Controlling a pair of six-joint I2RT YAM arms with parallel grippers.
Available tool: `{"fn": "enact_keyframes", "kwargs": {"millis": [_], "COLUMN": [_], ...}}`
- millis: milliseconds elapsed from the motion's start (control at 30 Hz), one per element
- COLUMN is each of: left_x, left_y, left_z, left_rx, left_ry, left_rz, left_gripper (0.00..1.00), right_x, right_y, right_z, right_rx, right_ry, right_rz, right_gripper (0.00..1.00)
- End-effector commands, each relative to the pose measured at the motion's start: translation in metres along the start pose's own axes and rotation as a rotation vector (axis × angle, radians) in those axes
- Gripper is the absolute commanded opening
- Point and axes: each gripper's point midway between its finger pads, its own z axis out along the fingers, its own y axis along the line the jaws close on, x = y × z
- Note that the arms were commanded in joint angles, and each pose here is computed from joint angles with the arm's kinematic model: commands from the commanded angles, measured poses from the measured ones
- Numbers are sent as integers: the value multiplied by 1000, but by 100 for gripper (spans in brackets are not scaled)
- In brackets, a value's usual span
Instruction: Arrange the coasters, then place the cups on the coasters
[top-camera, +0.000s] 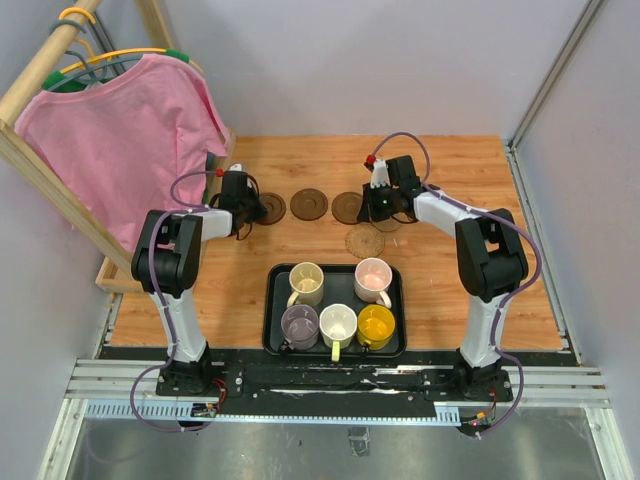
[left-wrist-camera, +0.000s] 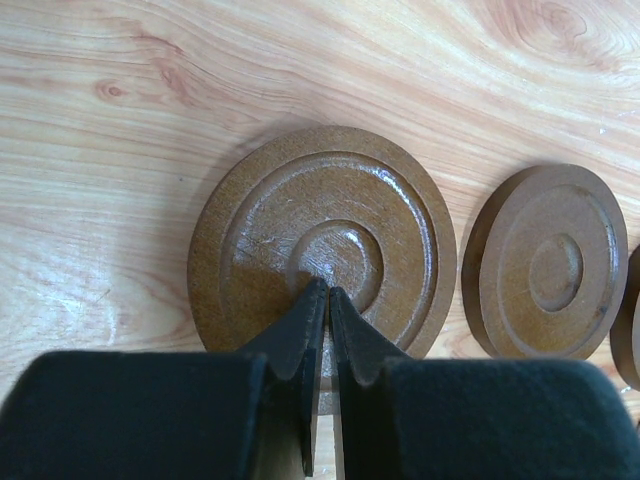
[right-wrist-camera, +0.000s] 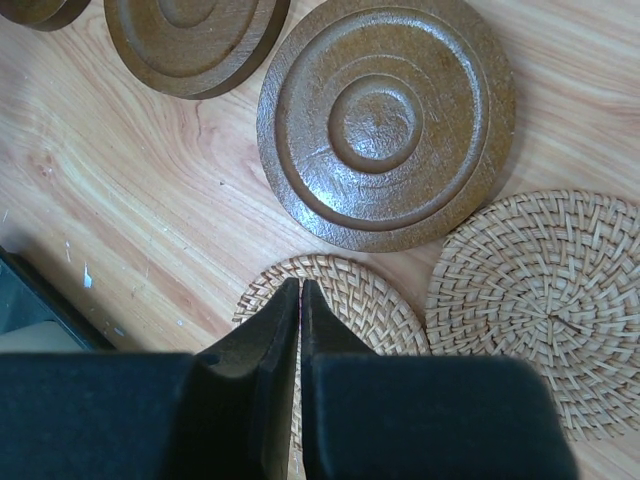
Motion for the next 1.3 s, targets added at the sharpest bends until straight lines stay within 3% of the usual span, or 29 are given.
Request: {"fn": "enact_keyframes", "kwargs": {"millis": [0, 367, 800, 1267], "left_x": [14, -38, -40, -22], "left_y": [9, -33, -42, -31], "left_z": [3, -3, -49, -53], "left_rx": [-28, 92, 156, 136], "left_ry": [59, -34, -73, -47], "left_rz": [-2, 4, -11, -24], "left_gripper": [11, 11, 12, 12], "right_x": [17, 40, 30, 29], "right_y": [12, 5, 11, 19], "right_z": [8, 23, 30, 36], "right_rx": [-35, -32, -58, -57], "right_ry": [56, 125, 110, 119], "right_rz": [-31, -8, -6, -33], "right_gripper": [5, 4, 4, 4]}}
